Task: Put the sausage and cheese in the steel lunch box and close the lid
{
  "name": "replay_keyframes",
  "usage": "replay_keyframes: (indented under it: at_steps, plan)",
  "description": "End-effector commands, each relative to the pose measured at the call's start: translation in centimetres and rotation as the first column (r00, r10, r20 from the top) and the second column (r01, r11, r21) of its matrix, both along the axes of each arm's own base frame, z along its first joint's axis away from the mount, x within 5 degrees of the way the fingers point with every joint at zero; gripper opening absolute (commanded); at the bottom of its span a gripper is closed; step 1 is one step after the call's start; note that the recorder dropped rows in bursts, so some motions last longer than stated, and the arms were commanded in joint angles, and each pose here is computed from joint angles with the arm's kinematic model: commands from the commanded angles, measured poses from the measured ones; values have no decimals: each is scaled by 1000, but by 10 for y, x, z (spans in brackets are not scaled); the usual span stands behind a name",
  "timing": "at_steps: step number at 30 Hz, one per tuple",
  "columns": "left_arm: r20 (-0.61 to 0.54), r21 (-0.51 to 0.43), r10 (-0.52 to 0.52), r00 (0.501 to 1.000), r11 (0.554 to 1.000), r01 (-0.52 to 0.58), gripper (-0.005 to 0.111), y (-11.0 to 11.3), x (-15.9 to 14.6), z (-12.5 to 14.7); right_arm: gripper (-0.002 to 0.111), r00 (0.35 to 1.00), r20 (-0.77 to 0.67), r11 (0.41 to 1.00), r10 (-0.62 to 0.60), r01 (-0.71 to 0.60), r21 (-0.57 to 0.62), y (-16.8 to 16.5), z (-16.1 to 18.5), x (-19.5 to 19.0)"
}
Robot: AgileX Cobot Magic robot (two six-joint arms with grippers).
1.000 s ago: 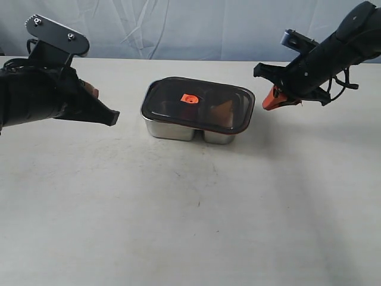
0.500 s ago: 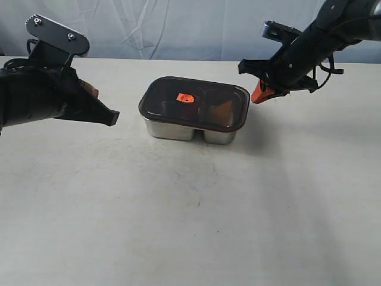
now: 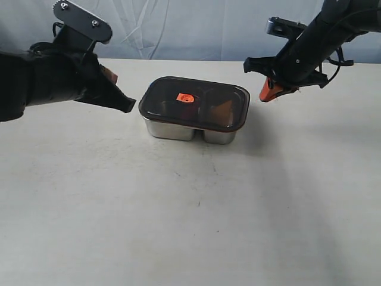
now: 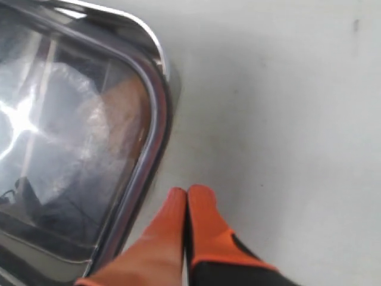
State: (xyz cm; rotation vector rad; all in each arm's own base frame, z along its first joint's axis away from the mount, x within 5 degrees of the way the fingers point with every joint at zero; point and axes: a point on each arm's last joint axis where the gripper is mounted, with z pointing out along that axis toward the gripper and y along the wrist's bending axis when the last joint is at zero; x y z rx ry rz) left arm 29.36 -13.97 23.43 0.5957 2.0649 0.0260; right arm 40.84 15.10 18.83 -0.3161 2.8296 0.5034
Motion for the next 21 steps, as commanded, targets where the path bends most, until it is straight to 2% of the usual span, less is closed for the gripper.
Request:
replay_keyframes:
  at_steps: [1, 6, 10, 12, 16, 21]
  plan:
    - [-7, 37, -35, 999, 999, 35, 19, -10, 17, -10, -1, 1000, 7, 999, 19, -19, -35, 0, -2, 1]
    - [-32, 59, -169, 985, 984, 171, 19, -27, 29, -21, -1, 998, 23, 998, 54, -53, -34, 12, 2, -4]
    - [-30, 99, -119, 992, 988, 121, 19, -26, 38, -30, -1, 997, 61, 998, 56, -54, -29, 17, 6, -4]
    - [-33, 109, -92, 995, 989, 95, 19, -24, 40, -33, -1, 998, 65, 999, 18, -15, -43, 14, -1, 1]
    - [-31, 114, -93, 995, 989, 96, 19, -24, 40, -34, -1, 998, 59, 993, -20, 27, -118, 8, -15, 9]
    - [-15, 142, -86, 996, 986, 88, 19, -22, 41, -33, -1, 999, 13, 994, -31, 32, -104, 11, -30, 16]
